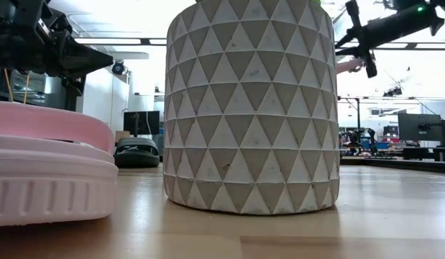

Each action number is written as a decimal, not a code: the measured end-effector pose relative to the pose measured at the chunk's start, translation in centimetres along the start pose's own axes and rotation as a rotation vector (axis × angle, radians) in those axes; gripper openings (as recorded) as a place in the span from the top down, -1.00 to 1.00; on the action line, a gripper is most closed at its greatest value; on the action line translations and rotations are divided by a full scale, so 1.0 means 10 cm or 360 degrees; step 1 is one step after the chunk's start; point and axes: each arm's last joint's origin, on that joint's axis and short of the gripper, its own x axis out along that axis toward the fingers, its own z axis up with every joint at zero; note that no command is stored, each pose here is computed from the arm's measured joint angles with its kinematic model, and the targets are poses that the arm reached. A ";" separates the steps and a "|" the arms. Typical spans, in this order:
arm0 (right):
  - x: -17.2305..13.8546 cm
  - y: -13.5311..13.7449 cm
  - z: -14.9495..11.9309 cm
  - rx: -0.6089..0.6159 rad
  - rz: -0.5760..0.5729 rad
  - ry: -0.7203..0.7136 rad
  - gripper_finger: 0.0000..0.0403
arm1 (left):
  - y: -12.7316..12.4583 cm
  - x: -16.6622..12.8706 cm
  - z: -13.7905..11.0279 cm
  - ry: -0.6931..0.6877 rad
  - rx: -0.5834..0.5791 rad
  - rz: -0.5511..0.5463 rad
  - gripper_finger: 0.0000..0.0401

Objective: Pick and place slides into the shelf
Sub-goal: Put the top pink slide on the shelf

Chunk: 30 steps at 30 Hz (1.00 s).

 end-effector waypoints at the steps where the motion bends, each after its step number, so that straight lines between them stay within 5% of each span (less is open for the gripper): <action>1: 0.04 0.01 0.03 0.0001 0.0022 0.0017 1.00 | 0.00 0.00 0.00 0.0000 0.0008 0.0000 1.00; 17: 0.72 0.04 0.41 -0.0035 0.0082 0.0469 1.00 | 0.00 0.00 0.00 0.0000 0.0019 0.0000 1.00; 30: 1.17 -0.17 0.47 0.0041 0.0199 0.0702 1.00 | 0.00 0.00 0.00 0.0001 0.0013 -0.0002 1.00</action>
